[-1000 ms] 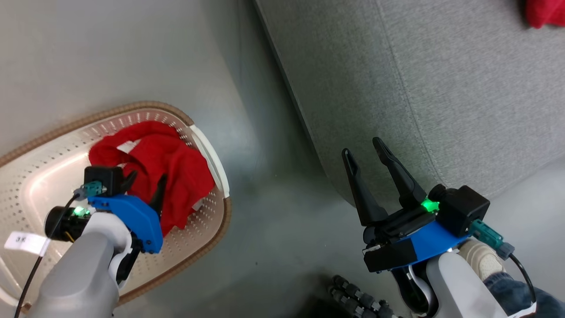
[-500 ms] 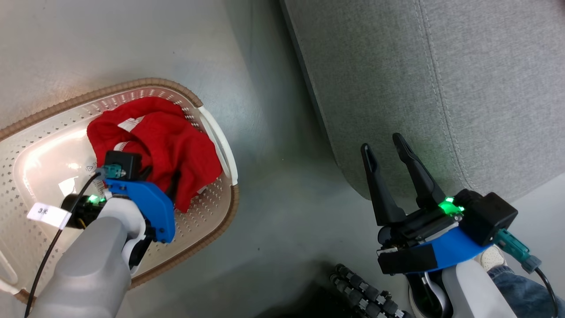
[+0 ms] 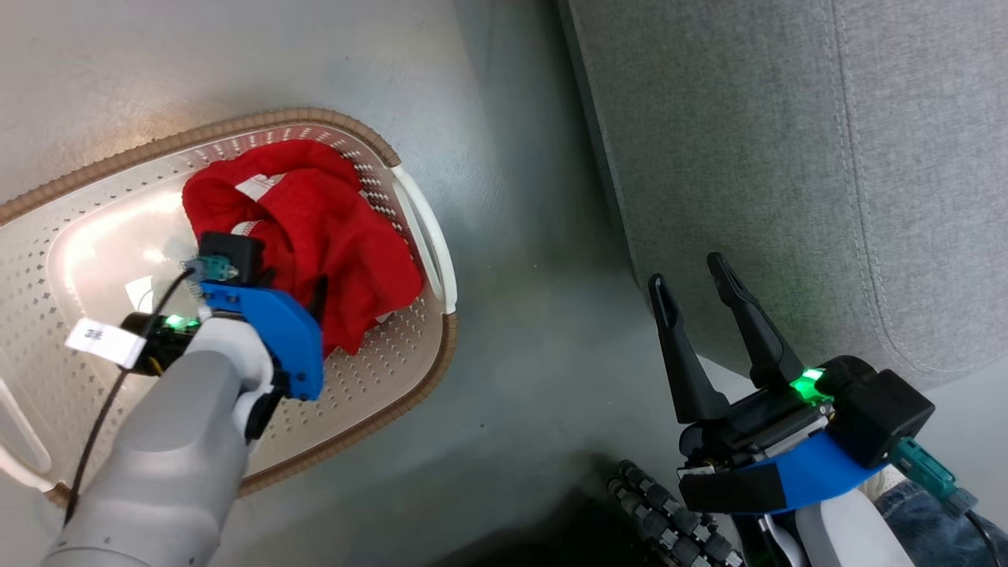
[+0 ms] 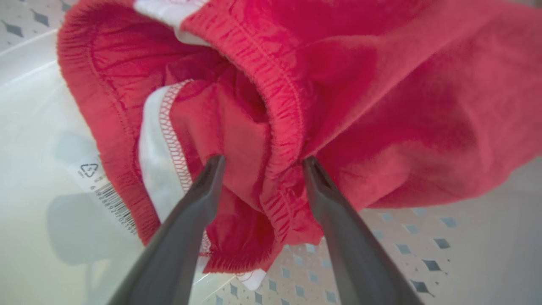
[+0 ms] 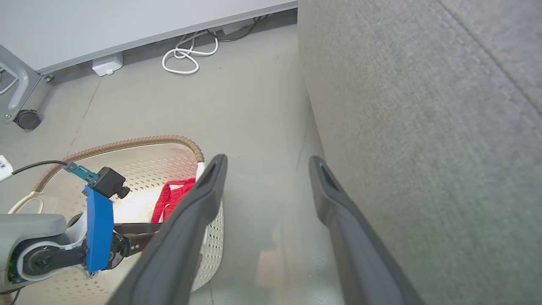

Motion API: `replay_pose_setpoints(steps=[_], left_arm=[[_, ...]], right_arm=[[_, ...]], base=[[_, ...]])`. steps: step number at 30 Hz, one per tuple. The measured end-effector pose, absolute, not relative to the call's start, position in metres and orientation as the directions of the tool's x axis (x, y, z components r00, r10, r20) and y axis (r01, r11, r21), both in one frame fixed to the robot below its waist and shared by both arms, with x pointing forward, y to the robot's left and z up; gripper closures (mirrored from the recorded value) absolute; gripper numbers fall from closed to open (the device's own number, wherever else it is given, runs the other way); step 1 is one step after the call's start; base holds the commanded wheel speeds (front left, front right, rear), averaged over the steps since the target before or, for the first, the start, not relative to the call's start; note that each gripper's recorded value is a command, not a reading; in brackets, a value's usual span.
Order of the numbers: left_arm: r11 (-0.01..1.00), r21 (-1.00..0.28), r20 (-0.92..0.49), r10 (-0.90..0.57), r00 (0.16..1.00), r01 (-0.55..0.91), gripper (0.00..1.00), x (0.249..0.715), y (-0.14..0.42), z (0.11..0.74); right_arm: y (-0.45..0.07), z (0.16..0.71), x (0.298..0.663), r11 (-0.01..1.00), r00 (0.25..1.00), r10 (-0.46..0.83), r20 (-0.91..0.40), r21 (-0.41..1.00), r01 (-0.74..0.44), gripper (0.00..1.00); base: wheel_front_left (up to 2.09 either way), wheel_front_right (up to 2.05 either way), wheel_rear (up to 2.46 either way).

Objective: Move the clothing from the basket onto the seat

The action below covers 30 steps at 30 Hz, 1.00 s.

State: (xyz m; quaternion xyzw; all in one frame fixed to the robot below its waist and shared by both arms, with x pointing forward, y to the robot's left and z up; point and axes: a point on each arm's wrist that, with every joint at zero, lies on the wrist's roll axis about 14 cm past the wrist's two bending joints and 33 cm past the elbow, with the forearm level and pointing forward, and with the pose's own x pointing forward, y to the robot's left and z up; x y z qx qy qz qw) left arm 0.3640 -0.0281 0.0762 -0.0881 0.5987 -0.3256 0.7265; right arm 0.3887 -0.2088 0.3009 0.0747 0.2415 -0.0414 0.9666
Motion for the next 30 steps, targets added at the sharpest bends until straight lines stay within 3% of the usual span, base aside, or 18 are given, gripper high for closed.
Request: replay_pose_setpoints(steps=[1, 2, 4, 6, 7, 30], left_arm=[[0.768, -0.524, -0.809, -0.584, 0.067, 0.369, 0.0, 0.362, -0.031, 0.077], [0.761, -0.533, -0.804, -0.592, 0.06, 0.37, 0.09, 0.36, -0.035, 0.078], [0.75, -0.55, -0.794, -0.606, 0.049, 0.369, 0.53, 0.356, -0.041, 0.081], [0.741, -0.56, -0.785, -0.618, 0.05, 0.371, 0.67, 0.356, -0.044, 0.083], [0.738, -0.563, -0.781, -0.622, 0.051, 0.373, 0.98, 0.357, -0.045, 0.083], [0.753, -0.558, -0.777, -0.621, 0.098, 0.35, 1.0, 0.374, -0.036, 0.084]], right_arm=[[-0.208, 0.3, 0.389, 0.985, 0.88, -0.042, -0.474, 0.126, 0.115, 0.0], [-0.207, 0.3, 0.389, 0.985, 0.879, -0.04, -0.474, 0.128, 0.114, 0.0], [-0.206, 0.298, 0.388, 0.985, 0.877, -0.038, -0.478, 0.129, 0.113, 0.0], [-0.205, 0.298, 0.389, 0.986, 0.878, -0.035, -0.478, 0.129, 0.11, 0.0], [-0.205, 0.297, 0.389, 0.986, 0.878, -0.033, -0.477, 0.129, 0.107, 0.0], [-0.194, 0.3, 0.403, 0.986, 0.893, 0.011, -0.45, 0.152, 0.065, 0.0]], base=[[0.03, 0.03, 0.03], [0.03, 0.03, 0.03], [0.02, 0.02, 0.02], [0.02, 0.02, 0.02], [0.02, 0.02, 0.02], [0.0, 0.0, 0.0]])
